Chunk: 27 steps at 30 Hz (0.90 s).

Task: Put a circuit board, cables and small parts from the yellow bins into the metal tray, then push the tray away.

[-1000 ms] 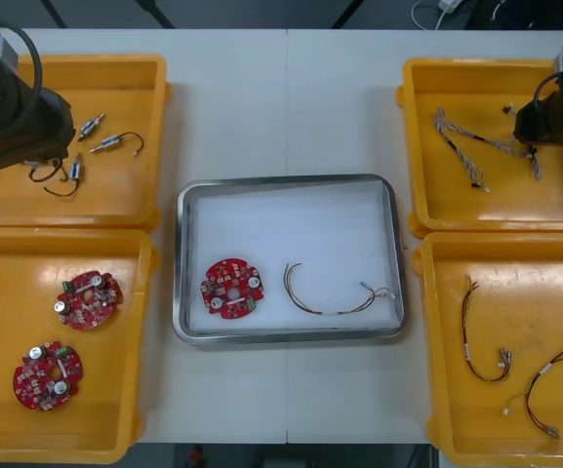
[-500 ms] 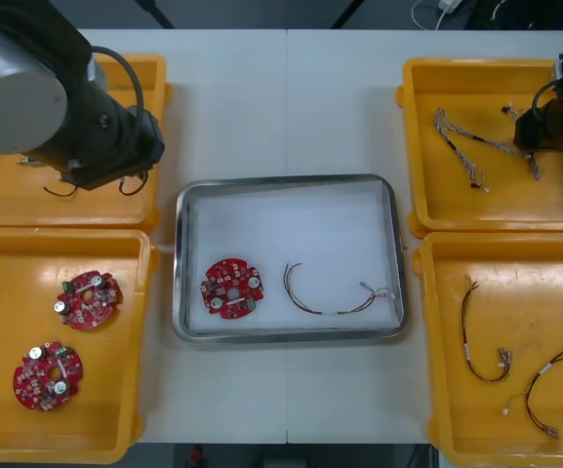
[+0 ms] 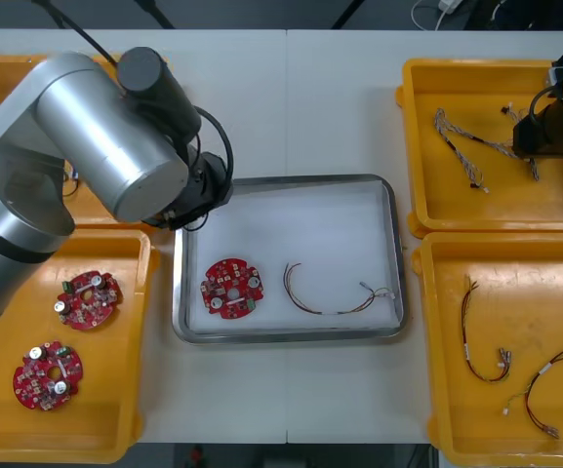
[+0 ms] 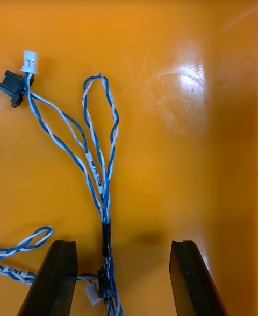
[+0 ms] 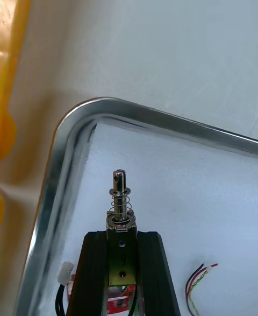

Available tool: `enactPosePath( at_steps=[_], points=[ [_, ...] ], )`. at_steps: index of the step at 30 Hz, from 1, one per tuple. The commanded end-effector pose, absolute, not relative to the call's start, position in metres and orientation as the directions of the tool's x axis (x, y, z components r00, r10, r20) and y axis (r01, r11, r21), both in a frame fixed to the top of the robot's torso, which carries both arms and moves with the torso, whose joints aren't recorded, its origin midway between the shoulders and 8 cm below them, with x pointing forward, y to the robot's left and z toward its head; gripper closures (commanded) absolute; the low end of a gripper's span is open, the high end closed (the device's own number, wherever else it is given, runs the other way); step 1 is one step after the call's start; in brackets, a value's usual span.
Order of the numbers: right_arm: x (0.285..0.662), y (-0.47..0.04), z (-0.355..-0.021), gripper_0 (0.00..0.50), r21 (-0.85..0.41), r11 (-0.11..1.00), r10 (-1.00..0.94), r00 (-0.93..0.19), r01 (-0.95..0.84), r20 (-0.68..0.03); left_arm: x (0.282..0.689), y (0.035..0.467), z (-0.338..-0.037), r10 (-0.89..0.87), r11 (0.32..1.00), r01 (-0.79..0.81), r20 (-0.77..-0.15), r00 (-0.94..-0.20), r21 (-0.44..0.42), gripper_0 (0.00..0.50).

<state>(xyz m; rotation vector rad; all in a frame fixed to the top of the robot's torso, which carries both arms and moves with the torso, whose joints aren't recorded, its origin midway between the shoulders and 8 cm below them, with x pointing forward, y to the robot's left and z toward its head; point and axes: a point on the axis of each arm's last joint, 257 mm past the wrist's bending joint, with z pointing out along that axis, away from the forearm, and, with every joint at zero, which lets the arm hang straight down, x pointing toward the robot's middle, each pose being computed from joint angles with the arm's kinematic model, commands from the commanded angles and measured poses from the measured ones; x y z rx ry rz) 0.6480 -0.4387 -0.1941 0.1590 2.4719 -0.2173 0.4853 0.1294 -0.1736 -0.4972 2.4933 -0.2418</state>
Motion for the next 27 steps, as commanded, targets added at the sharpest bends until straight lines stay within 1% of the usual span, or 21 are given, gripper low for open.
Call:
enactPosePath(
  at_steps=[1,2,3,5,7,9,10,11,17,21,24,27],
  points=[
    [0.644,-0.437,-0.203,0.160,-0.142,0.981,0.021,-0.801,0.131,-0.598,0.489,0.114,-0.186,-0.423,0.904,-0.313,-0.496,-0.758,-0.291,0.500],
    [0.645,-0.437,-0.203,0.267,-0.141,0.981,0.022,-0.799,0.133,-0.602,0.491,0.113,-0.188,-0.427,0.902,-0.317,-0.496,-0.756,-0.293,0.500],
    [0.646,-0.437,-0.202,0.355,-0.143,0.981,0.018,-0.796,0.131,-0.604,0.493,0.114,-0.191,-0.430,0.901,-0.322,-0.493,-0.756,-0.292,0.500],
    [0.648,-0.437,-0.200,0.388,-0.140,0.981,0.020,-0.789,0.133,-0.614,0.497,0.113,-0.196,-0.432,0.900,-0.324,-0.492,-0.756,-0.293,0.500],
    [0.650,-0.437,-0.199,0.396,-0.141,0.981,0.017,-0.785,0.133,-0.620,0.501,0.110,-0.200,-0.429,0.901,-0.319,-0.504,-0.750,-0.293,0.500],
    [0.650,-0.437,-0.199,0.438,-0.141,0.981,0.016,-0.783,0.132,-0.622,0.506,0.107,-0.206,-0.431,0.901,-0.318,-0.512,-0.743,-0.296,0.500],
    [0.650,-0.437,-0.199,0.491,-0.139,0.981,0.018,-0.784,0.133,-0.621,0.509,0.105,-0.208,-0.433,0.899,-0.317,-0.514,-0.740,-0.301,0.500],
    [0.650,-0.436,-0.199,0.500,-0.138,0.982,0.018,-0.783,0.132,-0.622,0.510,0.103,-0.210,-0.434,0.899,-0.315,-0.514,-0.740,-0.305,0.500],
    [0.653,-0.434,-0.195,0.500,-0.128,0.983,0.019,-0.775,0.129,-0.631,0.507,0.099,-0.220,-0.417,0.907,-0.308,-0.516,-0.748,-0.287,0.500],
    [0.656,-0.437,-0.175,0.500,-0.175,0.979,-0.032,-0.767,0.105,-0.641,0.501,0.095,-0.227,-0.412,0.910,-0.308,-0.506,-0.758,-0.279,0.500],
    [0.650,-0.437,-0.155,0.500,-0.207,0.975,-0.061,-0.784,0.087,-0.618,0.497,0.095,-0.231,-0.414,0.909,-0.315,-0.498,-0.762,-0.273,0.500],
    [0.640,-0.433,-0.139,0.500,-0.194,0.978,-0.054,-0.803,0.077,-0.593,0.495,0.093,-0.234,-0.418,0.907,-0.320,-0.491,-0.764,-0.273,0.500]
  ],
)
